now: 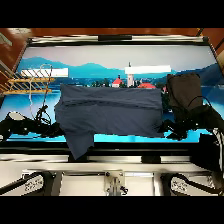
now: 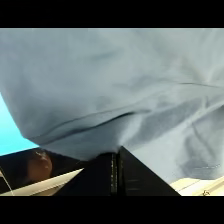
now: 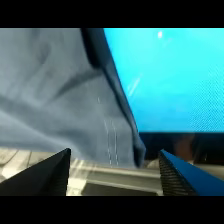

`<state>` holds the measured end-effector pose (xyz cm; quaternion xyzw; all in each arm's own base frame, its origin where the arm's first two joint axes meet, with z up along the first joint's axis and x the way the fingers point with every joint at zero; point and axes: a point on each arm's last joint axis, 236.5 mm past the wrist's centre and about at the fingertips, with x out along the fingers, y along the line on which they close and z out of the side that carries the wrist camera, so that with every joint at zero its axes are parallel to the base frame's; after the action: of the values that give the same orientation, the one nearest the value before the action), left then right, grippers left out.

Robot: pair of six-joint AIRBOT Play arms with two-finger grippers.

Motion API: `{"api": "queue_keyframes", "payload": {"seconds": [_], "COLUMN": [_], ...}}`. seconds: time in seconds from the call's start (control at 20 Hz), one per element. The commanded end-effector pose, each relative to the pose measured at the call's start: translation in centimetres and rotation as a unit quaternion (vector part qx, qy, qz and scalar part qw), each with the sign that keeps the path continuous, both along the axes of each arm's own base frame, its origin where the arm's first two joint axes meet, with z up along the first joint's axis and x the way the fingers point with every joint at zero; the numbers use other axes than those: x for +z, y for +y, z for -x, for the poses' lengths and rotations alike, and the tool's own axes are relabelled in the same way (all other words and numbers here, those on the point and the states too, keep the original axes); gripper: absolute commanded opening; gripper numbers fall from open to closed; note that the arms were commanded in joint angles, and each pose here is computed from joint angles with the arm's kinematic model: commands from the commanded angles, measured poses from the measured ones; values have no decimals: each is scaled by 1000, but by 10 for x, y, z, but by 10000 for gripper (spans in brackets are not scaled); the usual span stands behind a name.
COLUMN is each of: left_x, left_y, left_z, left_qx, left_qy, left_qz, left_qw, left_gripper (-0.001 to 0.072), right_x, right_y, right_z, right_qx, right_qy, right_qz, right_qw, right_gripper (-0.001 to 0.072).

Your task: Fold the shirts.

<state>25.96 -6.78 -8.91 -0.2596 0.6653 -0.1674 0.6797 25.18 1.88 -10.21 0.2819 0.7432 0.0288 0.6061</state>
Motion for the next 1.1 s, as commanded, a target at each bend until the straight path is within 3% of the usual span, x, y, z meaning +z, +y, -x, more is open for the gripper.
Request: {"api": "queue_keyframes", "payload": {"seconds": [0.0, 0.15, 0.35, 0.55, 0.9, 1.05], "left_x": [10, 21, 66, 129, 105, 81], "left_y": [3, 6, 17, 35, 19, 7], "left_z": [-12, -26, -70, -142, -251, -272], "left_qx": [-2, -4, -20, -7, 12, 1], "left_qy": [-17, -37, -112, -222, -192, -167], "left_qz": [-2, -6, -23, -60, -11, 12], "left_qw": [1000, 999, 993, 973, 981, 986], "left_gripper": [30, 30, 30, 29, 30, 30], "right_x": [-13, -18, 24, 78, 53, 44], "right_y": [10, 19, 14, -11, 0, -3], "right_z": [-6, -17, -54, -133, -234, -262], "right_qx": [-4, 1, 44, 68, 57, 38], "right_qy": [5, -13, -98, -228, -260, -270], "right_qz": [8, 22, 33, 124, 140, 142], "right_qw": [1000, 1000, 994, 963, 954, 952], "right_gripper": [443, 65, 67, 65, 66, 66]}}
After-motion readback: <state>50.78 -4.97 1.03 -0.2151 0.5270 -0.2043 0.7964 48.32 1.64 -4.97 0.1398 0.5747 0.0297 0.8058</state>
